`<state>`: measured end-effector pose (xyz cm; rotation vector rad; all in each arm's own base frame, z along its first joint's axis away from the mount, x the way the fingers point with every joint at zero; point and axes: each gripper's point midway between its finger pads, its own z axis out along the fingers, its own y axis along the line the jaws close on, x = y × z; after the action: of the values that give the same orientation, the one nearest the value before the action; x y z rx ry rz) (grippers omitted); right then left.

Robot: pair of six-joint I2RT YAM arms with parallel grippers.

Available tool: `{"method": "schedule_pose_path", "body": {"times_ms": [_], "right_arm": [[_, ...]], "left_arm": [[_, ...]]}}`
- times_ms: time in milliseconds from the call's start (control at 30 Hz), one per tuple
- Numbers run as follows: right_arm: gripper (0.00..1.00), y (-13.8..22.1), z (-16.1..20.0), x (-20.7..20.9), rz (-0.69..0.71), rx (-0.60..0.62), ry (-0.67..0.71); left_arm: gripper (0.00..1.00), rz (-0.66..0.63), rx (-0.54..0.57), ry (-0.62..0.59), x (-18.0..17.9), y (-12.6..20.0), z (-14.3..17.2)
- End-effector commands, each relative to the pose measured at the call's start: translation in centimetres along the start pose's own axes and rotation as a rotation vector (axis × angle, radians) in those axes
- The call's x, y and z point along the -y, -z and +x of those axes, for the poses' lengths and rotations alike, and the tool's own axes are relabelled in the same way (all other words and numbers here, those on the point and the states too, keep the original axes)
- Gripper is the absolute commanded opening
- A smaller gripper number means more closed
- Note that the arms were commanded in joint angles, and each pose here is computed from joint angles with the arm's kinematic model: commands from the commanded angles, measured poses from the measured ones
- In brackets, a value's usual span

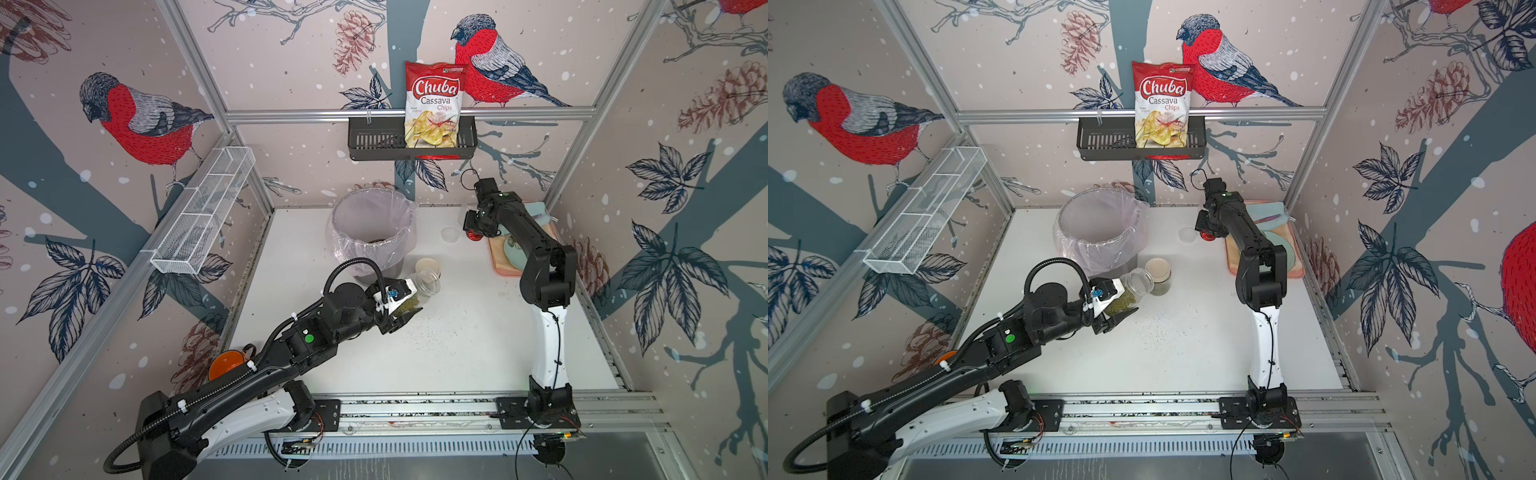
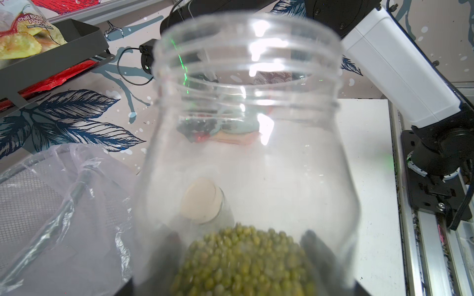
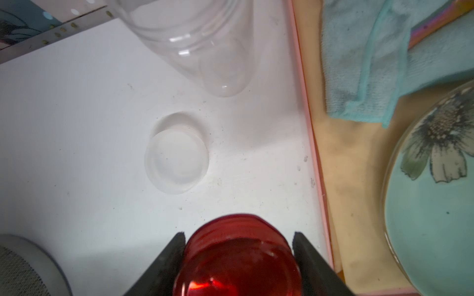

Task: Empty moldy mung beans from jars
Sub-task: Place the lid at the center of the board.

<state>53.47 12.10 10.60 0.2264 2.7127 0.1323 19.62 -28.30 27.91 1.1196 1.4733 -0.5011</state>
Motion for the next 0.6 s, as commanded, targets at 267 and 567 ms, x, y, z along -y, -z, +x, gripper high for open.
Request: {"method": "schedule_pose_path", "body": {"times_ms": [267,567], "right_arm": [[0.61,-3.5,-0.3,0.1,-0.042,-0.027,-0.056],[0.62,-4.7,-0.2,1.4,0.002,-0.041,-0.063]], "left_arm": [[0.58,-0.061,0.078,-0.003,-1.2,0.3,-1.7],[0.58,-0.062,0.083,-0.005,-1.2,0.3,-1.8]]}}
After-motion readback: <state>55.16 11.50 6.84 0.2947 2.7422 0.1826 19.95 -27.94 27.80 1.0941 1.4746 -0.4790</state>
